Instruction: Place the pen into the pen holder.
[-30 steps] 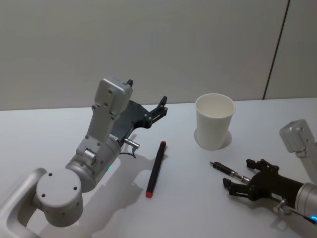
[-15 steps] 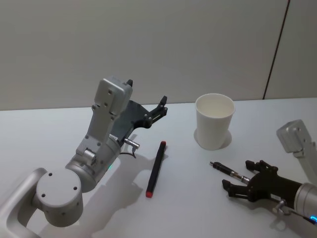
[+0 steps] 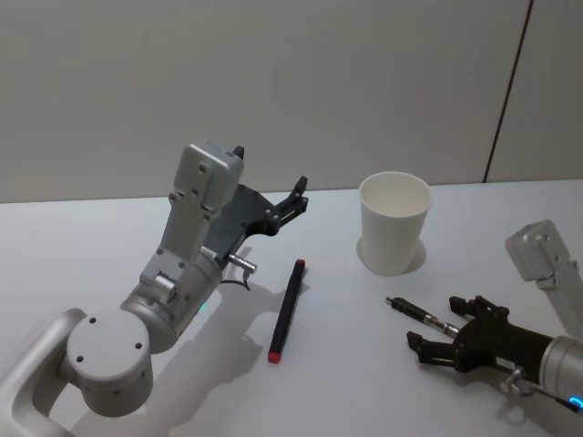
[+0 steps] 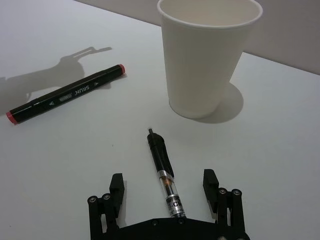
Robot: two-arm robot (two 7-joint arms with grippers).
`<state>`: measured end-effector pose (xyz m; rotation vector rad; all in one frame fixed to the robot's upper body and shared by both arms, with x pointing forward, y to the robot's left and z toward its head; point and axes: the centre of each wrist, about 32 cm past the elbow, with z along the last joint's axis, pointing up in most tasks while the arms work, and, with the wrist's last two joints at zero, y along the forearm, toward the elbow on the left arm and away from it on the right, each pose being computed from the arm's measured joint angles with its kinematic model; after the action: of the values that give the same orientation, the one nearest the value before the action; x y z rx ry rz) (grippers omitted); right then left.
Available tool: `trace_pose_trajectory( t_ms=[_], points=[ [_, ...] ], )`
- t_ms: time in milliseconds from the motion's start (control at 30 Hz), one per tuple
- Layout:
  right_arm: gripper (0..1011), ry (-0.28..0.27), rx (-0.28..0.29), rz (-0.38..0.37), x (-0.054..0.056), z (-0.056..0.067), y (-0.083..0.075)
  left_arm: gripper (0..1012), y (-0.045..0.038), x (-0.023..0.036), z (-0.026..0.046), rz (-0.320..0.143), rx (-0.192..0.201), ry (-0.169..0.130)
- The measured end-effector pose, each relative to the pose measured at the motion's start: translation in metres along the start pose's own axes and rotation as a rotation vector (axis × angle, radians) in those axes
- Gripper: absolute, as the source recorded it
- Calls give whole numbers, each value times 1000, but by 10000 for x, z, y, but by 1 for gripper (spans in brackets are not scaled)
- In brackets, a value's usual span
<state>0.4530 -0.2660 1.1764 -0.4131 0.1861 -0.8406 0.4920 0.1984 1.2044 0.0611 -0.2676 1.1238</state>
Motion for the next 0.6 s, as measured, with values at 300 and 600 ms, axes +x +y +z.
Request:
trace_pose_trajectory(
  t_ms=[300, 600],
  points=[
    [845, 0, -1, 4, -2, 2, 3, 1001, 0, 0, 0, 0, 0, 0],
    [768, 1, -3, 4, -1, 1, 4, 1001, 0, 0, 0, 0, 0, 0]
  ],
)
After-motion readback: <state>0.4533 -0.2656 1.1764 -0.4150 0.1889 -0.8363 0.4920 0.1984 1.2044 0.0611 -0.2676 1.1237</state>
